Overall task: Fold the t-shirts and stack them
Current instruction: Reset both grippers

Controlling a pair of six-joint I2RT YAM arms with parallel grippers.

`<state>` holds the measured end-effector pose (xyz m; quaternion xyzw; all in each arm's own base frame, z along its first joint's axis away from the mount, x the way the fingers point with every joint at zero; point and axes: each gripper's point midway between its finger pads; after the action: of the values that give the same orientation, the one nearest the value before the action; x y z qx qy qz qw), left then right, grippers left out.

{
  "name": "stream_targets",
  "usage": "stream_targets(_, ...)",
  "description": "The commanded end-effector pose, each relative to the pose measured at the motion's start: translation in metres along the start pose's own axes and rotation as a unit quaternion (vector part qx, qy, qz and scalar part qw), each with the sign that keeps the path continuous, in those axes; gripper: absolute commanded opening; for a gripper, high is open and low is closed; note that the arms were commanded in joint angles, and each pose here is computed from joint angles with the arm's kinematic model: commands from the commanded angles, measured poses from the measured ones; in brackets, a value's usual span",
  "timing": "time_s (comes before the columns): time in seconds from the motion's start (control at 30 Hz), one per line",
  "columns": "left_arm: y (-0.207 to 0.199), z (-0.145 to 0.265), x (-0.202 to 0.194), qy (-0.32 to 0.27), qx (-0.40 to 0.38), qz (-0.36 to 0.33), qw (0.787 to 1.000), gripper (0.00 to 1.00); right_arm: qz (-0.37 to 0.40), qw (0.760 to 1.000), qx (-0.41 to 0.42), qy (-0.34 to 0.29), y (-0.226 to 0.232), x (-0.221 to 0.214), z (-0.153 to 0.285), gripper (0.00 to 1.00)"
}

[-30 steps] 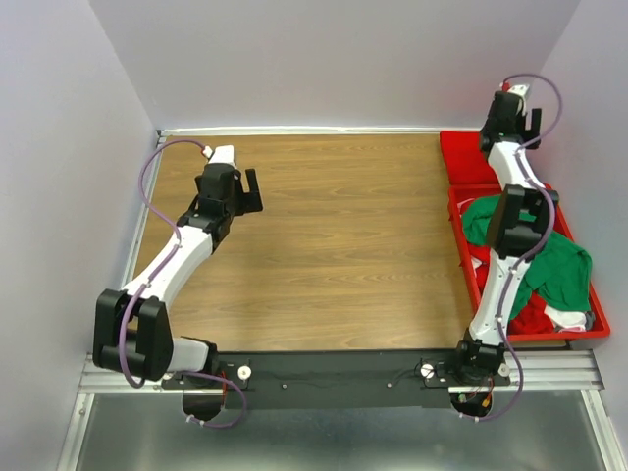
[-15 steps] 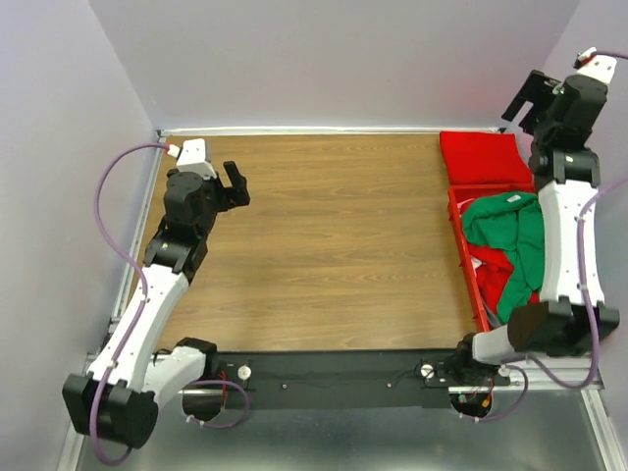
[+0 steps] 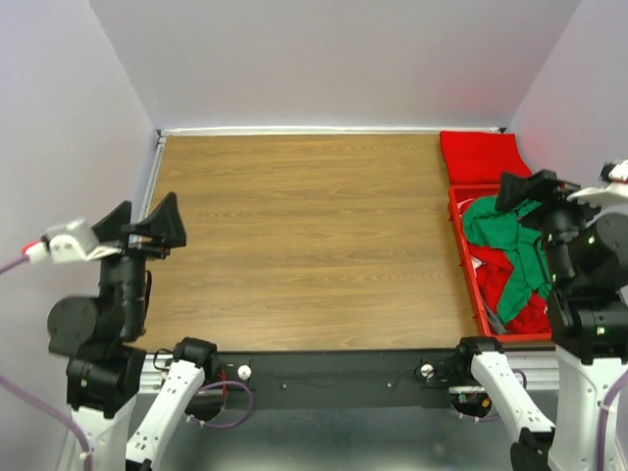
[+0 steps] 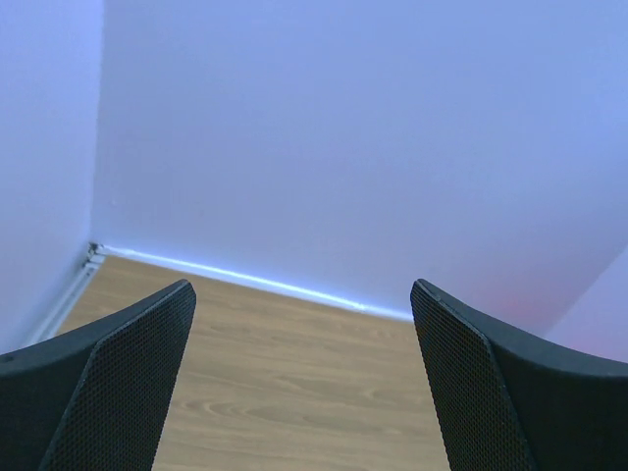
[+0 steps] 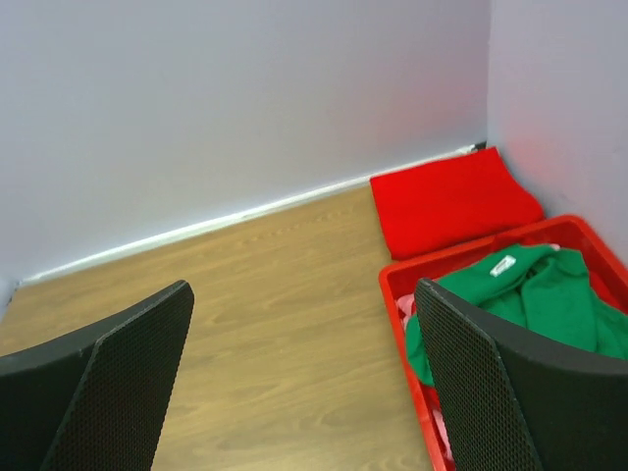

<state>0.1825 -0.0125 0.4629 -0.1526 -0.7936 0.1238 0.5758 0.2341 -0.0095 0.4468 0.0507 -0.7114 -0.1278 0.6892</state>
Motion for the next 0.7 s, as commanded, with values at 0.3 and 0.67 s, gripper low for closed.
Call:
stream_targets(0.3, 0.044, 0.026, -0.026, -0.023, 0.078, 0.013, 0.997, 0.98, 0.034, 0.997, -0.061, -0.033, -0.041, -0.050, 0.037, 1.00)
stream_targets(0.67, 0.039, 0.007, -0.037, -0.015, 0.070, 0.018, 0.997, 0.98, 0.048, 0.996, -0.060, -0.047, -0.046, -0.055, 0.046, 1.00)
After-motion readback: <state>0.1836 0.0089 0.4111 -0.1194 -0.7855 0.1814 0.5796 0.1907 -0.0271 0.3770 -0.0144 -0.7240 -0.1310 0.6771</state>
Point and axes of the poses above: each gripper's point midway between its finger pads, its own z axis back along the fingers, its own y axis along the line the jaws close on, x = y × z, and after that the axes turned 1 degree about z, right-handed
